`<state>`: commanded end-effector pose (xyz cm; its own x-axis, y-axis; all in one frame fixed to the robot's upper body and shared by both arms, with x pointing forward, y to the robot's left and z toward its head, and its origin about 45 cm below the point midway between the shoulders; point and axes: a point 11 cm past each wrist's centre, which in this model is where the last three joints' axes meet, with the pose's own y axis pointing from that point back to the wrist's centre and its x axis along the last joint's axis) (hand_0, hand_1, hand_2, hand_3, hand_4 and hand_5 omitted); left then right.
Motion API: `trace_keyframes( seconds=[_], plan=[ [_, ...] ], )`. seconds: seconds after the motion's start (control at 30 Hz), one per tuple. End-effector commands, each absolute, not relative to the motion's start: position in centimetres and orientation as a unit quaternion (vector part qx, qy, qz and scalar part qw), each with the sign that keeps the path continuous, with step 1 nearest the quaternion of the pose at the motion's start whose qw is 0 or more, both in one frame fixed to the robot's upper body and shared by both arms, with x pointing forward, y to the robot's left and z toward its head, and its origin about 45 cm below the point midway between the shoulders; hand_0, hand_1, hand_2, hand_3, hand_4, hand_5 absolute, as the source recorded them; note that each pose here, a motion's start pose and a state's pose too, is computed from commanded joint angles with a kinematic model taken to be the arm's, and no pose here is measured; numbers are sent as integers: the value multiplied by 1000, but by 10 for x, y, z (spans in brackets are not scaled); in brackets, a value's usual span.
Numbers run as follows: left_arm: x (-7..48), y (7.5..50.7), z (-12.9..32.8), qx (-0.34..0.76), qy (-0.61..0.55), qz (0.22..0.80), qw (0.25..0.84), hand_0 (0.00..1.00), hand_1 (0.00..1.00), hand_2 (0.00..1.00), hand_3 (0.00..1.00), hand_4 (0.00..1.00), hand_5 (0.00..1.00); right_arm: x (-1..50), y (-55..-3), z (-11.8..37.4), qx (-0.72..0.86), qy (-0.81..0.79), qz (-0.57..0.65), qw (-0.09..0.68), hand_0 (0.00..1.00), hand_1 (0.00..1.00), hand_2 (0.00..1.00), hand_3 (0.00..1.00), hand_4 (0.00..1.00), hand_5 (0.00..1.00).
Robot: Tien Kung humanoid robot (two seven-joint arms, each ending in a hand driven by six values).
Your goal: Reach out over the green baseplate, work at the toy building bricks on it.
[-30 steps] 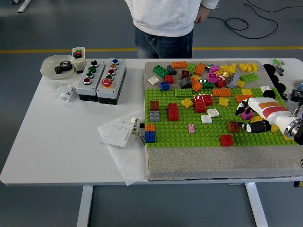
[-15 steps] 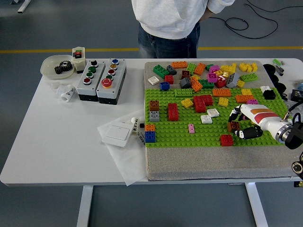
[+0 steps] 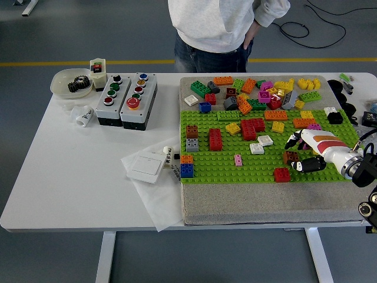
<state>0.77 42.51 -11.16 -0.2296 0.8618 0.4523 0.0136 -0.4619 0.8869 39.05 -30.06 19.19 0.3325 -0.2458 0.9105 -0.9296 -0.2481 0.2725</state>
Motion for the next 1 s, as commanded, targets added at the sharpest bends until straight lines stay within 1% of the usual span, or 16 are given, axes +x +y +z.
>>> trace_keyframes(
  seconds=[0.43, 0.47, 0.63, 0.67, 1.0],
  plan=[
    [10, 426, -111, 533, 408, 669, 319, 781, 807, 857, 765, 789, 698, 394, -302, 188, 687, -435, 378, 443, 599, 571, 650, 594, 804, 215],
    [11, 426, -111, 532, 408, 670, 320, 781, 807, 857, 766, 789, 698, 395, -303, 188, 686, -437, 377, 443, 603, 579, 655, 599, 820, 232],
    [13, 426, -111, 531, 407, 671, 320, 781, 807, 857, 766, 789, 698, 397, -306, 188, 685, -439, 374, 445, 603, 579, 655, 599, 820, 232],
    [13, 425, -111, 530, 407, 671, 320, 781, 807, 856, 767, 789, 698, 397, -306, 188, 685, -439, 374, 445, 603, 583, 664, 604, 834, 248],
    [14, 426, -111, 530, 406, 672, 320, 781, 807, 856, 765, 789, 698, 397, -308, 184, 686, -437, 368, 451, 604, 589, 668, 608, 845, 255]
  ],
)
